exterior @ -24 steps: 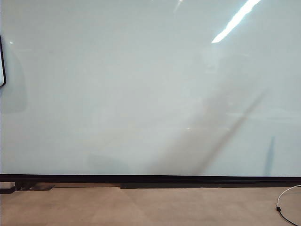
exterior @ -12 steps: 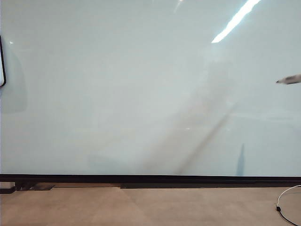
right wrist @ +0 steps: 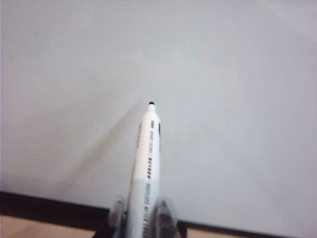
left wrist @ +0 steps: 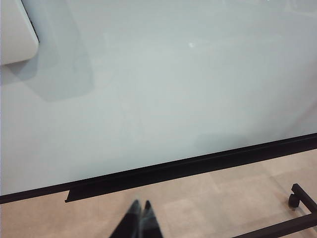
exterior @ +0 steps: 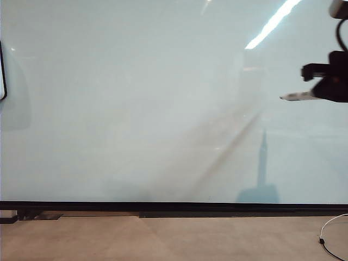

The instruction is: Pick up the pen on the shelf to the right of the whiteboard and draw a straight line.

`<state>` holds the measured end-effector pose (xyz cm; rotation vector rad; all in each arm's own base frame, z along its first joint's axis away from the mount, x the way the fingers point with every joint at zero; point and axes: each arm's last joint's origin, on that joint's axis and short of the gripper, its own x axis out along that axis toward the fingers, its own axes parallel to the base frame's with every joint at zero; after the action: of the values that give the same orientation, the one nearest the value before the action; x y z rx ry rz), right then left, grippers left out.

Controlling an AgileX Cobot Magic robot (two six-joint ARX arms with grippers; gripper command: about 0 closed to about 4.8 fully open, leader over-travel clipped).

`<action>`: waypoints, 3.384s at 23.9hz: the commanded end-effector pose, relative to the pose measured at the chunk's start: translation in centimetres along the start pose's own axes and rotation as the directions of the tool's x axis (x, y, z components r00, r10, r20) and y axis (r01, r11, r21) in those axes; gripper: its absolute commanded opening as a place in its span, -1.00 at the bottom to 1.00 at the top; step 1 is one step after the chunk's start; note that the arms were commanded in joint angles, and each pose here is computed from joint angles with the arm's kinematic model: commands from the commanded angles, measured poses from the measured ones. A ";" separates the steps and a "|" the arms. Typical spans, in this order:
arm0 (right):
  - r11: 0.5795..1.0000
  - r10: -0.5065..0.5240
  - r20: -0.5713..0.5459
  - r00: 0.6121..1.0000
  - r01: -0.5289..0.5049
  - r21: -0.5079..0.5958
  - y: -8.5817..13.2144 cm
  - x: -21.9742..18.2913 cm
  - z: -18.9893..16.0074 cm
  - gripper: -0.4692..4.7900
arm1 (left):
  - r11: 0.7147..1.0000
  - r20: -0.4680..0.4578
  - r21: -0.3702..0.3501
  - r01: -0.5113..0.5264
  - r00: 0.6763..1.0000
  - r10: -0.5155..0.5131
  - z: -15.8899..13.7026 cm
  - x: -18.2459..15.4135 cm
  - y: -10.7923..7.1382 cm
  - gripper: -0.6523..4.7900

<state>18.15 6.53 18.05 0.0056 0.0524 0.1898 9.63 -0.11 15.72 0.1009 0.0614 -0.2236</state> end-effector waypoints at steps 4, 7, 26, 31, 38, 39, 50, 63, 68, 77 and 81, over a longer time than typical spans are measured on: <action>0.999 0.028 0.075 0.997 -0.027 -0.018 0.5 2.1 1.5 -0.84 | 1.000 0.015 0.010 0.001 1.000 -0.001 0.2 0.0 0.0 -0.78; 0.999 0.031 0.079 0.996 -0.029 -0.017 0.6 2.6 1.6 -0.84 | 1.000 0.015 0.012 0.001 1.000 -0.001 0.2 0.0 0.0 -0.78; 0.984 0.179 0.027 0.984 -0.178 -0.028 1.0 3.3 0.7 -0.84 | 1.000 0.012 0.011 0.002 1.000 -0.002 0.2 0.0 0.0 -0.78; 0.983 0.182 0.012 0.983 -0.181 -0.027 1.1 3.9 0.3 -0.84 | 1.000 0.012 0.011 0.002 1.000 -0.002 0.2 0.0 0.0 -0.78; 0.986 0.166 0.019 0.986 -0.165 -0.028 1.1 4.0 0.4 -0.84 | 1.000 0.012 0.011 0.002 1.000 -0.003 0.2 0.0 0.0 -0.78; 0.986 0.166 0.021 0.986 -0.165 -0.028 1.1 4.0 0.4 -0.84 | 1.000 0.012 0.011 0.002 1.000 -0.003 0.2 0.0 0.0 -0.78; 0.993 0.119 0.034 0.992 -0.118 -0.026 1.0 4.3 0.9 -0.84 | 1.000 0.013 0.011 0.020 1.000 -0.020 0.2 0.0 0.0 -0.78; 0.998 0.054 0.032 0.998 -0.053 -0.018 0.8 4.4 0.8 -0.84 | 1.000 0.011 0.010 0.020 1.000 -0.020 0.2 0.0 0.0 -0.78; 0.999 0.040 0.013 0.999 -0.039 -0.016 0.8 4.6 0.4 -0.84 | 1.000 0.011 0.011 0.020 1.000 -0.020 0.2 0.0 0.0 -0.78; 0.991 0.135 0.011 0.991 -0.135 0.000 1.1 4.8 0.1 -0.84 | 1.000 0.011 0.011 0.020 1.000 -0.020 0.2 0.0 0.0 -0.78; 0.979 0.204 0.015 0.979 -0.204 -0.001 1.4 4.9 -0.1 -0.84 | 1.000 0.011 0.011 0.020 1.000 -0.020 0.2 0.0 0.0 -0.78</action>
<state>22.57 8.61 17.50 0.0020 0.0646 0.3657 9.62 -0.15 15.71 0.1038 0.0611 -0.2390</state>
